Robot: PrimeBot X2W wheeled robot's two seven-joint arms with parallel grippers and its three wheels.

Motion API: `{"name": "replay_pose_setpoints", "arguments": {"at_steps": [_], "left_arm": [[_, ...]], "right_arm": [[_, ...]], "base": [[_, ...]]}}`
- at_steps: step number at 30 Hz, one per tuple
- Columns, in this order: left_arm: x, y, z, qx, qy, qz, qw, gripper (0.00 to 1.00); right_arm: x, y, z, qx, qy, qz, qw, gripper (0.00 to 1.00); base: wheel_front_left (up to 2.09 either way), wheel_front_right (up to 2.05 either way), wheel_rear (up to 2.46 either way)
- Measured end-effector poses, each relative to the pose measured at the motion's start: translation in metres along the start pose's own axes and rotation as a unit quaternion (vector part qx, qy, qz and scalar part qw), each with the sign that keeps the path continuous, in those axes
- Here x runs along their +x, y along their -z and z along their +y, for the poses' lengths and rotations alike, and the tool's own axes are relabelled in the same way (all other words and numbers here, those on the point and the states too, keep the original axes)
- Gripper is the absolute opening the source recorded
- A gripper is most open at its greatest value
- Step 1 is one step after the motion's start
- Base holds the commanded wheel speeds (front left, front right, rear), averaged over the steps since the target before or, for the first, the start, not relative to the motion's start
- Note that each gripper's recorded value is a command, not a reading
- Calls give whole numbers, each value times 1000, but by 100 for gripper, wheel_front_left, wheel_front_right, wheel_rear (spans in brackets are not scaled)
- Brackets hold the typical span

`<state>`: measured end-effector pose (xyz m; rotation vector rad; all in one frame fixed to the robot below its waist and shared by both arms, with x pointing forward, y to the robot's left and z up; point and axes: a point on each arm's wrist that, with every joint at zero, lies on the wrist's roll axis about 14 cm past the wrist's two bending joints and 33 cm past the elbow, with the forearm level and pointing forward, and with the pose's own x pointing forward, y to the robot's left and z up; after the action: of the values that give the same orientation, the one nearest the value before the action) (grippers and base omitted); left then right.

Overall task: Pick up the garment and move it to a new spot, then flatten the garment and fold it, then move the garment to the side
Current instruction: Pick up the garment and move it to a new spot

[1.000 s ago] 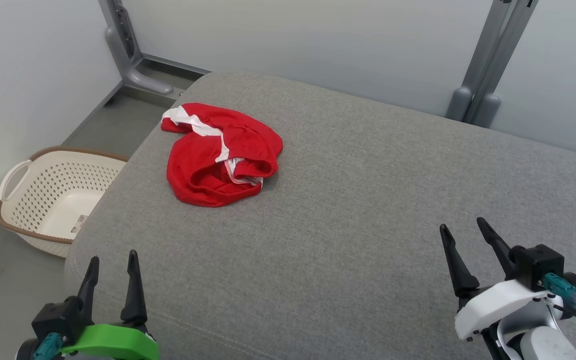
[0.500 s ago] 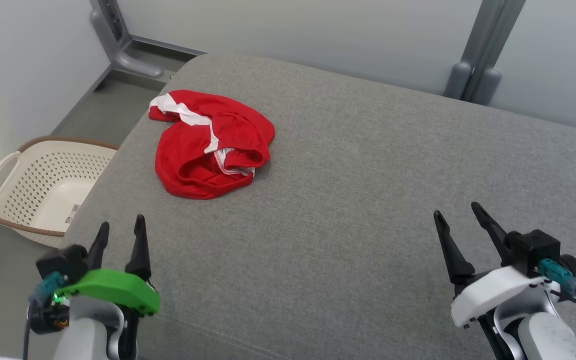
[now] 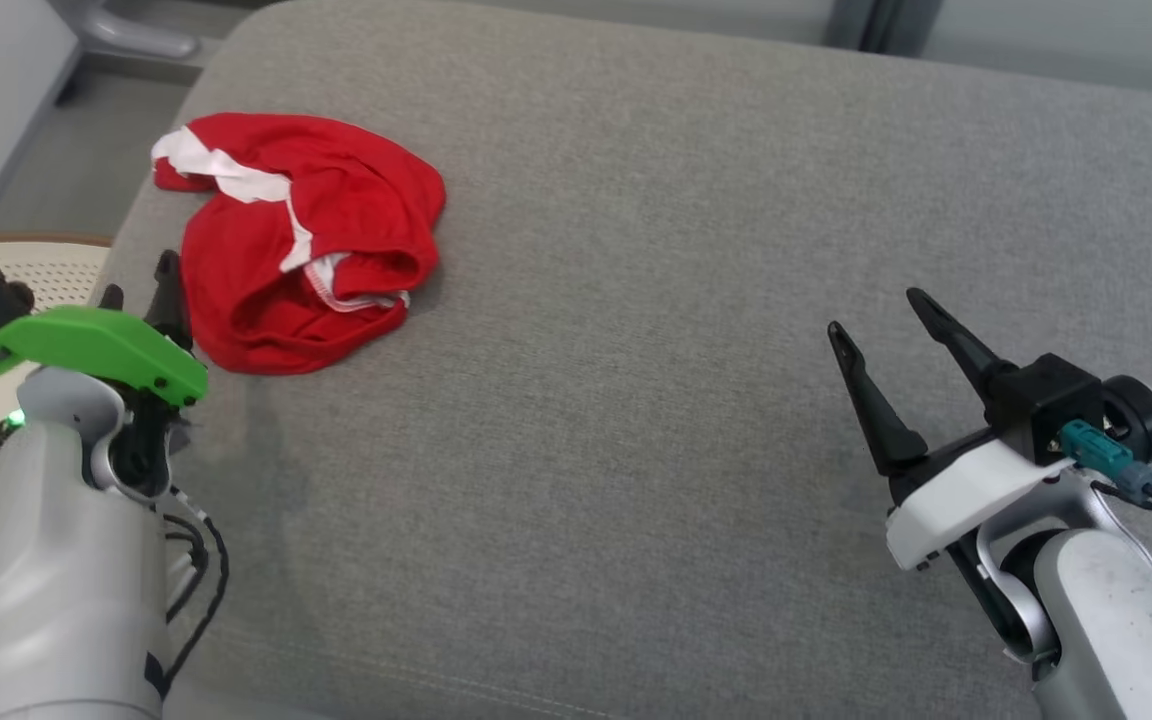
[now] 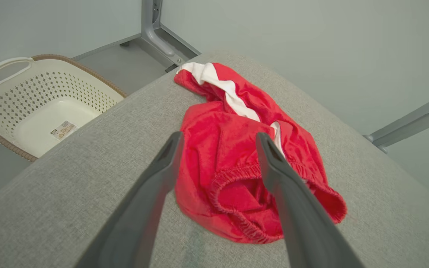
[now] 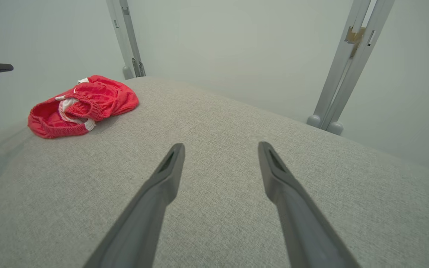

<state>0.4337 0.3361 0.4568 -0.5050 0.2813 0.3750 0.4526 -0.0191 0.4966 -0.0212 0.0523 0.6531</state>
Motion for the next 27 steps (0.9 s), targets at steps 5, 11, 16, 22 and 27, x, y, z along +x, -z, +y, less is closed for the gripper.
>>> {"name": "replay_pose_setpoints", "arguments": {"at_steps": [5,11,16,22,27], "left_arm": [[36,10,5,10,-39,47,998,100],[62,61,19,6,-97,143,985,100],[68,107,25,12,-126,241,962,100],[82,92,3,50,-80,210,973,0],[90,30,-34,100,-14,100,990,0]], "right_arm": [[1,14,-18,0,10,15,1000,100],[-4,37,-36,6,29,39,999,100],[-16,52,-58,14,65,55,996,100],[-28,60,-61,33,87,59,994,100],[-32,47,-51,41,88,36,995,100]], "base": [[0,0,0],[0,0,0],[0,0,0],[0,0,0],[0,0,0]]}}
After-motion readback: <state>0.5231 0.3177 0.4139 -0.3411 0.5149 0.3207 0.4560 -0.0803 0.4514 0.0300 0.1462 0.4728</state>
